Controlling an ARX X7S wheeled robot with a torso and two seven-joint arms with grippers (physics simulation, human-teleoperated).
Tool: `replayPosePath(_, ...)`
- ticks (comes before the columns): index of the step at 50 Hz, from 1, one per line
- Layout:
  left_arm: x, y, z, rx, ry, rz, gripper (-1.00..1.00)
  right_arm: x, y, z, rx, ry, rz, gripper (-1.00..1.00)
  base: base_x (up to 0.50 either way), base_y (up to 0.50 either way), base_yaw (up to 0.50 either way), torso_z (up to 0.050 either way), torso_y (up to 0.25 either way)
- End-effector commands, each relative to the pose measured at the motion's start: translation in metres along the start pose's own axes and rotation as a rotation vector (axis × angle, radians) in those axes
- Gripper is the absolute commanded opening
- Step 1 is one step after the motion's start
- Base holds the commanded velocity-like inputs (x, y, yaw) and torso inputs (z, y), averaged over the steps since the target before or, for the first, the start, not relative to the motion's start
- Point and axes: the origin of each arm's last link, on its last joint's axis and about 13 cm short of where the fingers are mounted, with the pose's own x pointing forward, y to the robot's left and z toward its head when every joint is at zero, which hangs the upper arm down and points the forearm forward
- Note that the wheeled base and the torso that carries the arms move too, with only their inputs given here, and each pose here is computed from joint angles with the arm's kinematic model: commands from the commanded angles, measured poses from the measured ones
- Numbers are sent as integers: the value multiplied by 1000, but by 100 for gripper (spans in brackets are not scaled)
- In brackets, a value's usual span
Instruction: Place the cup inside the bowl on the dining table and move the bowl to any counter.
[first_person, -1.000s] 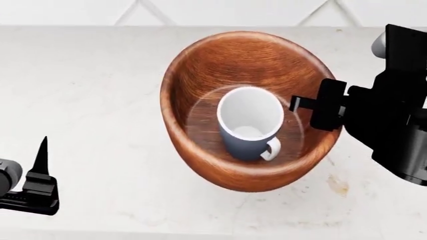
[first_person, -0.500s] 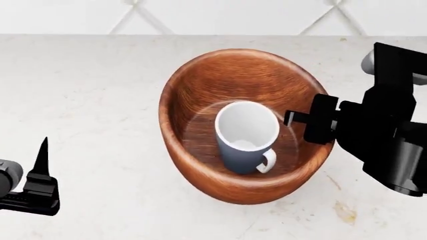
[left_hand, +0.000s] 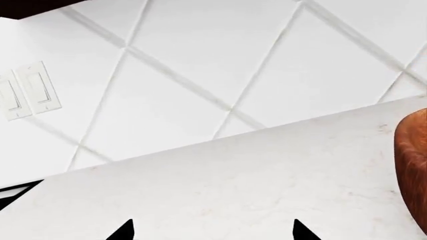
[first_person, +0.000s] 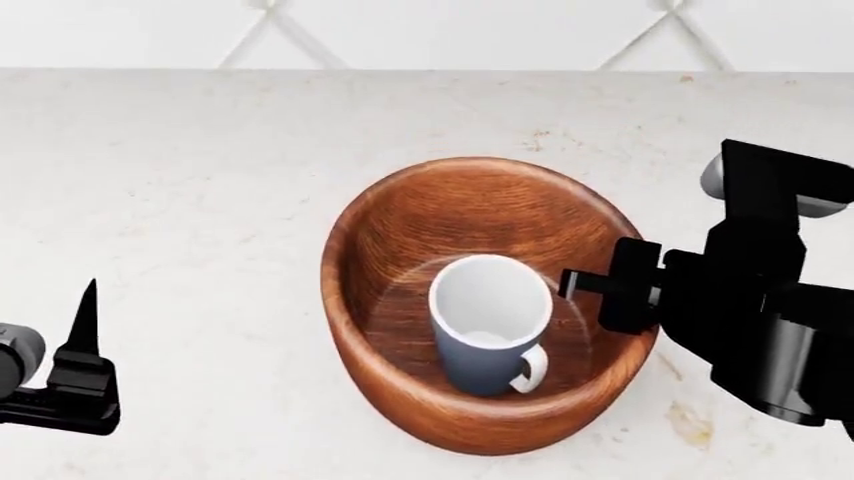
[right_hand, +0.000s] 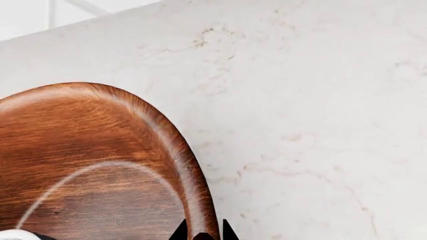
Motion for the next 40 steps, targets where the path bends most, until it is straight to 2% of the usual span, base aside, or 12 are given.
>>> replayPosePath(1,2,0,0,-24,-26,8,100,5,1,-4,1,8,19,-100,0,0,0,0,10)
replayPosePath(9,2,-1,-1,-22,-26,8,100,12,1,-11,0,29,20,-100,0,0,0,0,0)
replayPosePath(14,-2,5,-1,-22,-27,8,100,12,1,-12,1,30,21,-100,0,0,0,0,0)
replayPosePath(21,2,0,-1,-21,-27,6,100,6,1,-4,18,-8,18,-100,0,0,0,0,0)
replayPosePath(22,2,0,0,-21,-27,6,100,5,0,-4,22,-10,13,100,0,0,0,0,0)
replayPosePath(33,5,-4,-1,-21,-26,1,100,0,4,3,21,-42,24,100,0,0,0,0,0)
replayPosePath(40,2,0,0,-21,-28,1,100,-6,4,12,19,-93,5,100,0,0,0,0,0)
